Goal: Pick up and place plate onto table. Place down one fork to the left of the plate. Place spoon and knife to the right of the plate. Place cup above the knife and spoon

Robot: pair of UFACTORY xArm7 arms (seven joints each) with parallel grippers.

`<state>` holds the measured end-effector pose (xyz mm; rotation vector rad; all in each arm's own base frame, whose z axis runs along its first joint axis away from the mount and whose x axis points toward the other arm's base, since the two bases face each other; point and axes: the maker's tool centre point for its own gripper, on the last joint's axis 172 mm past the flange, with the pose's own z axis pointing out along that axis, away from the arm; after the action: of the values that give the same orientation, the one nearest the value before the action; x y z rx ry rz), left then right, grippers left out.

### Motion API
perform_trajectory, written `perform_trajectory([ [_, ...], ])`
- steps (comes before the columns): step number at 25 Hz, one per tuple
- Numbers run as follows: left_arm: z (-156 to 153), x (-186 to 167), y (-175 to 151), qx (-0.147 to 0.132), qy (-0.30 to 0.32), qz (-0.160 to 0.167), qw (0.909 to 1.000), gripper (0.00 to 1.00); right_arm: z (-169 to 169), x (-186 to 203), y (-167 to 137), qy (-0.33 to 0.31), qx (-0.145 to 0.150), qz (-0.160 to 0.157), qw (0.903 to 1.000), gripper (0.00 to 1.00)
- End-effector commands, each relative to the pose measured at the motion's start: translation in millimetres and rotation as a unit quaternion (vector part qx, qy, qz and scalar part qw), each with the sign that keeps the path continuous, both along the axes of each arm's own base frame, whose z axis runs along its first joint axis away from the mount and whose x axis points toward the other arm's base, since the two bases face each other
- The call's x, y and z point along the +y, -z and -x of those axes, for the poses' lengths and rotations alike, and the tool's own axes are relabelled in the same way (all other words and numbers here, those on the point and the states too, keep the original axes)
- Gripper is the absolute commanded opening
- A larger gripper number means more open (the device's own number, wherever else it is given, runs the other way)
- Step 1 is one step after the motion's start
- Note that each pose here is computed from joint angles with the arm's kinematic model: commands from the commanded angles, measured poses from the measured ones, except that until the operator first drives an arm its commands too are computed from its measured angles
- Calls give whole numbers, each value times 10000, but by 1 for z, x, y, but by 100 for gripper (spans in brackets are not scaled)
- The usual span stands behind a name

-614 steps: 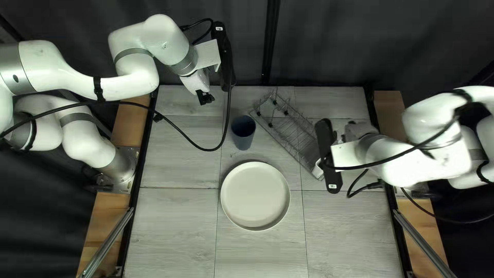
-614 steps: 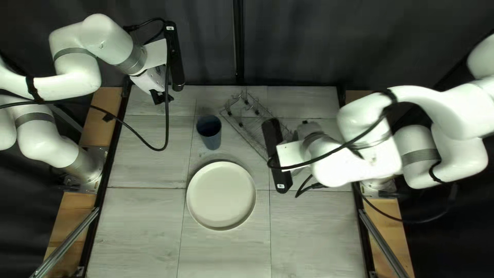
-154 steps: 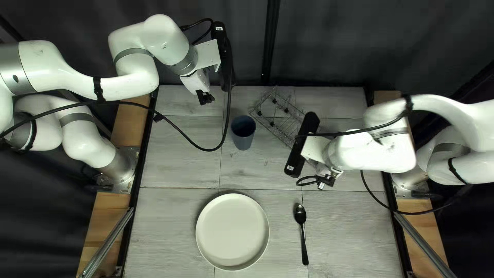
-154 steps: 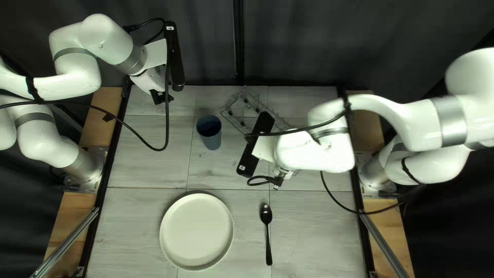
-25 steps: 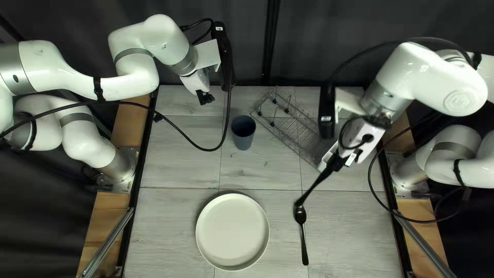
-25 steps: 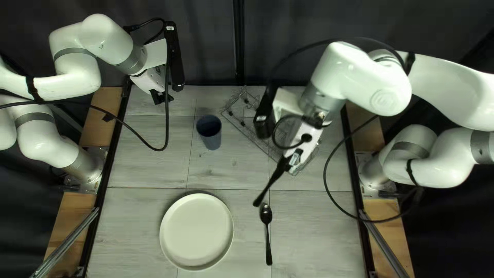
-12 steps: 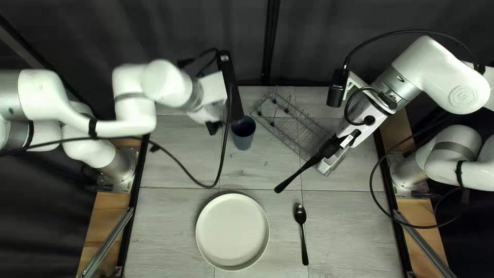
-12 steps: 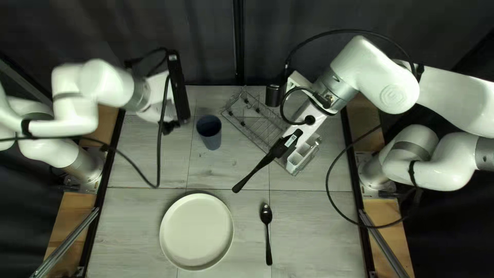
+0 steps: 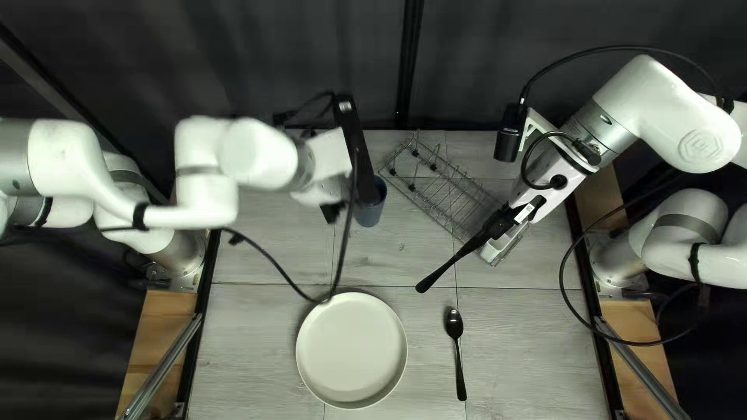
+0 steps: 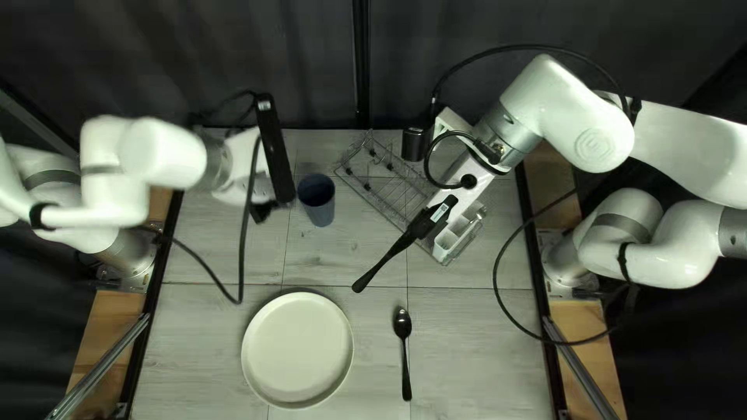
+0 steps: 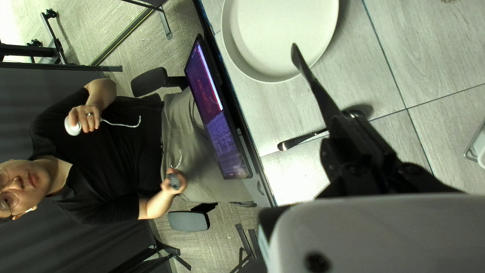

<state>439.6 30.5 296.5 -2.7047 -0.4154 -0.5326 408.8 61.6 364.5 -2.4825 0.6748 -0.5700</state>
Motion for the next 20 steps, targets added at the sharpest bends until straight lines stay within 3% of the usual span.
perform_trajectory([
  [1, -2, -3, 0, -10, -2, -13, 10000, 100, 0, 0, 0, 0, 0, 0, 10000, 0],
  [5, -5, -3, 4, -18, -60, 110, 9999, 100, 0, 0, 0, 0, 0, 0, 10000, 0],
  [12, -44, -61, 6, 37, -583, 128, 9982, 100, 0, 0, 0, 0, 0, 0, 10000, 0],
  [20, -72, -102, 7, -313, -877, -57, 9956, 100, 0, 0, 0, 0, 0, 0, 10000, 0],
])
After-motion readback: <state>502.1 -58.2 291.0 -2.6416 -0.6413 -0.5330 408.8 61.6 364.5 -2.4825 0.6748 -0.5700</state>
